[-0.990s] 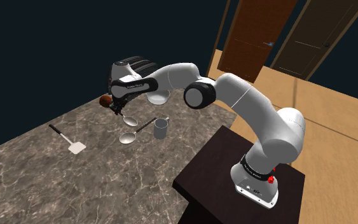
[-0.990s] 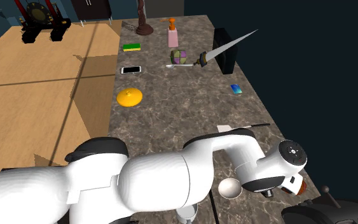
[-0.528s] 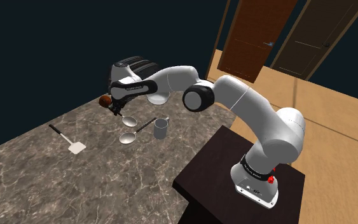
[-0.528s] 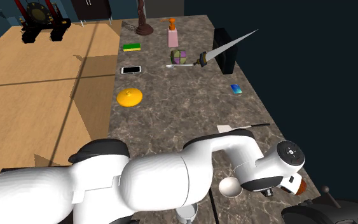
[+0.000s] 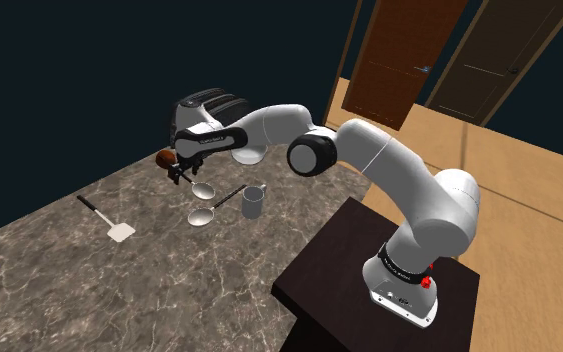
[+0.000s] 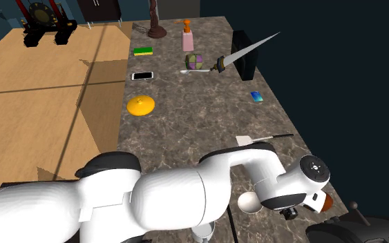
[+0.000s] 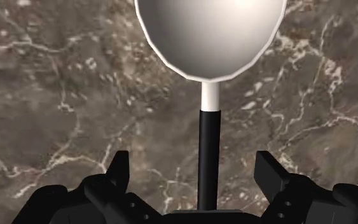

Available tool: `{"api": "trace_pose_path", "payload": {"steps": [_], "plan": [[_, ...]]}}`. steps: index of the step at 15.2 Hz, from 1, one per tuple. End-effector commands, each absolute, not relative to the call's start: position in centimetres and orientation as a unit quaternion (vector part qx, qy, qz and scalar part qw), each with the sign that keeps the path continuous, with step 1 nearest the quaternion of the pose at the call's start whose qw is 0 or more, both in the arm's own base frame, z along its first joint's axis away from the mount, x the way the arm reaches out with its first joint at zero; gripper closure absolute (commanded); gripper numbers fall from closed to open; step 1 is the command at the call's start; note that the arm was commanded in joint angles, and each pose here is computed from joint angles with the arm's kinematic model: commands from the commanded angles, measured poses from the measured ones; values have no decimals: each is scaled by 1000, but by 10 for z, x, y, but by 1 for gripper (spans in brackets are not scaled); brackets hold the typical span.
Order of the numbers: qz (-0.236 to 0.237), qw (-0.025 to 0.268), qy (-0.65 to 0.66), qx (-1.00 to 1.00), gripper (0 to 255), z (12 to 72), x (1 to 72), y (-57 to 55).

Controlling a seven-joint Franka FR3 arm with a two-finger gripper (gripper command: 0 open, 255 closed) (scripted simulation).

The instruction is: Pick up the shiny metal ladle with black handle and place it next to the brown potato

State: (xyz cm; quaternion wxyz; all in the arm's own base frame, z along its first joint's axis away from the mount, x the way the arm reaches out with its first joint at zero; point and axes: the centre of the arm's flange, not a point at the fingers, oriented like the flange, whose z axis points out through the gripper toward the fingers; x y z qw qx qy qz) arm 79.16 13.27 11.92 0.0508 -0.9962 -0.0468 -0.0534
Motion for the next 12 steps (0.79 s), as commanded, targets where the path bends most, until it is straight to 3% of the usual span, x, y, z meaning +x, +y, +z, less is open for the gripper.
{"api": "trace_pose_path", "payload": {"steps": [1,4,12], "plan": [[-53,51,-47,-996,0,131,790,130],[-53,51,-47,-996,0,167,786,126],[-53,51,-47,-996,0,167,786,126]]}}
